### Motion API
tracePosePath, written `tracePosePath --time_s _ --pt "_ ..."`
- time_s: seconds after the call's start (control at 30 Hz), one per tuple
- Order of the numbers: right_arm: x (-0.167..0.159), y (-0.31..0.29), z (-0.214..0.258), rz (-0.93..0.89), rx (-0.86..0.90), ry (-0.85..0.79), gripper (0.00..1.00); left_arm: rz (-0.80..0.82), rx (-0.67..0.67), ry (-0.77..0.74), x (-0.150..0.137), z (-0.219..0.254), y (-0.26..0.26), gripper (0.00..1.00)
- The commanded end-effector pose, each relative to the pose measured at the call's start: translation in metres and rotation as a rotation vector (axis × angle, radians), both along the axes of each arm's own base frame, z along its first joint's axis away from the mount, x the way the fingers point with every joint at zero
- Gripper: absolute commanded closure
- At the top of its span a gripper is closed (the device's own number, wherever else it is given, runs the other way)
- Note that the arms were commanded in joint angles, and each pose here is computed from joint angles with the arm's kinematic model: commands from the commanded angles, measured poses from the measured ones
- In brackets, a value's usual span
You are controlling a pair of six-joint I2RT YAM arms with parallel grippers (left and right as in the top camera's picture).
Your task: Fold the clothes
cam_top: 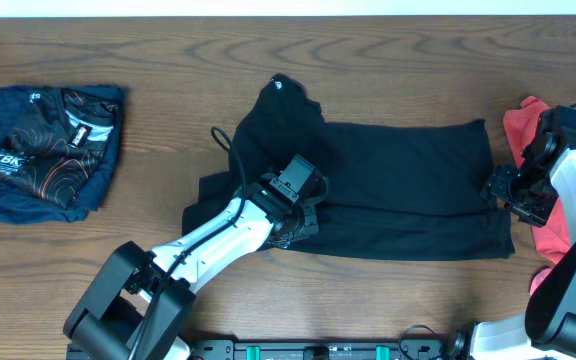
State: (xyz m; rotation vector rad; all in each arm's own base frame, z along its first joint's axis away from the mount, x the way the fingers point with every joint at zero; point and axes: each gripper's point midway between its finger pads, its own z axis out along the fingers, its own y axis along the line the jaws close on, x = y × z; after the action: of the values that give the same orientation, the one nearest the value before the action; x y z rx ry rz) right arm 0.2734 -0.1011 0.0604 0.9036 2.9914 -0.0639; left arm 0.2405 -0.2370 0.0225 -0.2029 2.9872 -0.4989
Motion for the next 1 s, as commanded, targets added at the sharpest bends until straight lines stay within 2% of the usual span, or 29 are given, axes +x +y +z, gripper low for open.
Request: tracePosePath --time_s 0.0,0.23,0.33,0.47,0.57,0.6,0.63,0.67,0.7,0.87,0.97 --pt "0.002 -0.002 0.003 0.003 -0.005 -0.014 0.29 -0.001 0.015 -0.006 0.000 -0.002 0.002 0.94" --pt "0.003 -0.002 0.003 0.003 -0.005 -0.014 0.29 -0.057 -0.016 -0.062 0.009 0.012 -0.007 0.94" --pt "0.003 -0.002 0.003 0.003 -0.006 -0.015 0.29 -0.121 -0.066 -0.167 0.025 0.037 -0.021 0.94" --pt "0.003 -0.002 0.003 0.003 -0.005 -0.015 0.29 -0.248 -0.143 -0.383 0.055 0.073 -0.046 0.94" --pt "0.003 -0.002 0.003 0.003 -0.005 -0.014 0.29 -0.301 -0.158 -0.463 0.065 0.080 -0.055 0.94" --pt "0.002 -0.002 0.003 0.003 -0.005 -0.014 0.29 -0.304 -0.160 -0.472 0.067 0.079 -0.056 0.92" --pt "0.002 -0.002 0.003 0.003 -0.005 -0.014 0.29 -0.305 -0.161 -0.473 0.069 0.077 -0.057 0.85" --pt "0.002 -0.002 0.003 0.003 -0.005 -0.014 0.29 -0.305 -0.160 -0.470 0.069 0.075 -0.058 0.74" --pt "0.002 -0.002 0.003 0.003 -0.005 -0.014 0.29 -0.306 -0.157 -0.464 0.069 0.072 -0.058 0.70" --pt "0.002 -0.002 0.003 0.003 -0.005 -0.014 0.29 -0.360 -0.129 -0.498 0.071 0.077 -0.052 0.63" --pt "0.002 -0.002 0.003 0.003 -0.005 -0.014 0.29 -0.294 -0.041 -0.523 0.083 0.084 -0.023 0.62"
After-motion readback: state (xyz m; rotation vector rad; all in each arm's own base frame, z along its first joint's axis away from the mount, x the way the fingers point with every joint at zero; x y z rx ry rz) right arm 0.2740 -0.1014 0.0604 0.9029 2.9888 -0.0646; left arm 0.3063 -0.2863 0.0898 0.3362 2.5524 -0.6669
